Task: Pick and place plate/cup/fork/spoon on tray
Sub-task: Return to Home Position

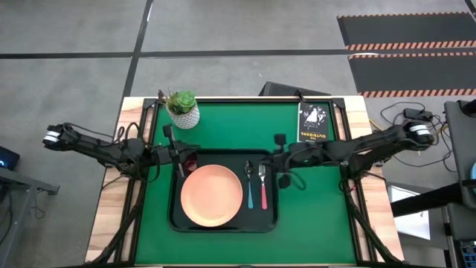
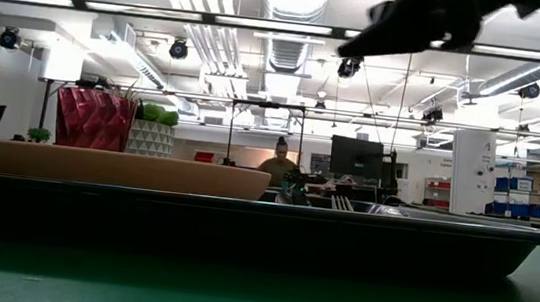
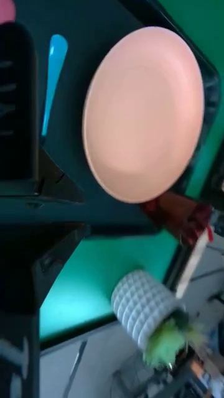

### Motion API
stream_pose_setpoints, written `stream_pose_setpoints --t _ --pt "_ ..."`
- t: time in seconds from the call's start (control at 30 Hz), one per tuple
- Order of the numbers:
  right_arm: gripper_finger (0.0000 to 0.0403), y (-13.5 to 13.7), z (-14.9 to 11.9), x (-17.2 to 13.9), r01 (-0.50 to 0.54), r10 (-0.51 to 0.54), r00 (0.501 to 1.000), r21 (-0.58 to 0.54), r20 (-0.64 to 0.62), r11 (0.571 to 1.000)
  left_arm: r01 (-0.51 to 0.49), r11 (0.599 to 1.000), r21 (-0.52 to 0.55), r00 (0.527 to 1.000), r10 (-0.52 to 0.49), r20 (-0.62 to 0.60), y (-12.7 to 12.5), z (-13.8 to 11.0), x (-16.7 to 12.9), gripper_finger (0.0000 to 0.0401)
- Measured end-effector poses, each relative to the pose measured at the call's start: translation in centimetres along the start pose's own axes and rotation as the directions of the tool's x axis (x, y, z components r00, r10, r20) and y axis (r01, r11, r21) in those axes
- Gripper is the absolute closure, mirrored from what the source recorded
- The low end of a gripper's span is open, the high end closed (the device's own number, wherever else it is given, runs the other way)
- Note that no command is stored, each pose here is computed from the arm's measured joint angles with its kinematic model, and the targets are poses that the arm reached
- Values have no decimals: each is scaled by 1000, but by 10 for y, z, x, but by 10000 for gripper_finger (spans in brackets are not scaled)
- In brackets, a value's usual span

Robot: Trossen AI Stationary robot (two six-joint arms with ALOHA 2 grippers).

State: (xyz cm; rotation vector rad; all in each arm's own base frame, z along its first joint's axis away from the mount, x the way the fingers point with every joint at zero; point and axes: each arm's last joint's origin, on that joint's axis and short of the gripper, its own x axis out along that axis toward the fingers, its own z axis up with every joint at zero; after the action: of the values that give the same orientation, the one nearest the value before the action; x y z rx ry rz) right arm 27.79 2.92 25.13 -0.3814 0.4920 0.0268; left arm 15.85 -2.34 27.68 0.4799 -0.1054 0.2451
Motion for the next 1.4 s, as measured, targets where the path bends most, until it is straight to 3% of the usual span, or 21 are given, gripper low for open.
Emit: stream_pose_setpoints --t 0.3,0.67,0.83,1.17,1.27,1.4 --pt "360 -2 -40 -65 64 -75 985 75 156 995 3 1000 -20 1000 -3 -6 -1 -1 1 401" --pt "360 2 -76 -113 99 -136 940 134 311 986 -67 991 -115 996 73 50 12 -10 -22 401" --pt "360 0 -88 -145 139 -199 865 162 460 977 -92 972 -216 986 120 120 15 -19 -38 401" --pt "360 5 -115 -170 179 -236 812 157 534 971 -91 946 -311 976 148 163 5 -51 -56 401" --pt "360 8 -124 -163 169 -207 859 123 467 978 -94 940 -328 970 160 181 0 -62 -61 401" --pt "360 9 -123 -160 176 -207 858 109 469 978 -76 931 -358 980 137 147 -4 -69 -61 401"
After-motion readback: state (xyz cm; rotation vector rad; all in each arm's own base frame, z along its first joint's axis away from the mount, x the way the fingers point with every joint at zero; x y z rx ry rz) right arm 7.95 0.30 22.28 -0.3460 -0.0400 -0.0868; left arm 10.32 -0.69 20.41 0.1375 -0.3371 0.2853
